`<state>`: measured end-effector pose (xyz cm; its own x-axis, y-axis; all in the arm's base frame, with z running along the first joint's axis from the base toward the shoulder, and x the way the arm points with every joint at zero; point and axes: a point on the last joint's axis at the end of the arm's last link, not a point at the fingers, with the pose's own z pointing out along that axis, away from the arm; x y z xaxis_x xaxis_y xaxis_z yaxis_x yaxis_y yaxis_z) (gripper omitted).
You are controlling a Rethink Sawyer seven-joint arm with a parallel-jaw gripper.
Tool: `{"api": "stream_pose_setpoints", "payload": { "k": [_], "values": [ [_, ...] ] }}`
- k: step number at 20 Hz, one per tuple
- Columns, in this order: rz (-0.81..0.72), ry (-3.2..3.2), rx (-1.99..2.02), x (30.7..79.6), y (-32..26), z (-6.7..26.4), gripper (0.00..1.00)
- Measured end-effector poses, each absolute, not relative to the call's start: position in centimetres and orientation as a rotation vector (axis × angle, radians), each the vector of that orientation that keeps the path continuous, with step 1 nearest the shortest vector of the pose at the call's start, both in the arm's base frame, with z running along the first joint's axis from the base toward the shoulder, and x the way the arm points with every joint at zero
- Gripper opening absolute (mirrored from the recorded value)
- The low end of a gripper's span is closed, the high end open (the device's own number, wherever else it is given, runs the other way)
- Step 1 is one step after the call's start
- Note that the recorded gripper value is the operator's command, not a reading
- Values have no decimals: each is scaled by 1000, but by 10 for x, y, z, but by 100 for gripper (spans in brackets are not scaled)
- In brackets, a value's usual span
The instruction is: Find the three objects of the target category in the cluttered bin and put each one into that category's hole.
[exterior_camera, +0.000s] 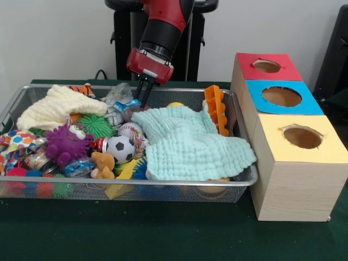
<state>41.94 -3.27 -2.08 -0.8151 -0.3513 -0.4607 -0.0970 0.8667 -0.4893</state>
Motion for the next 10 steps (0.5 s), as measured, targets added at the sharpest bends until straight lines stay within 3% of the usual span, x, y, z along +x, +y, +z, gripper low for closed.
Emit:
{"api": "stream_pose_setpoints", "payload": {
  "k": [10],
  "values": [
    [-600, 2560, -314, 417, -7, 11, 0]
  ]
}}
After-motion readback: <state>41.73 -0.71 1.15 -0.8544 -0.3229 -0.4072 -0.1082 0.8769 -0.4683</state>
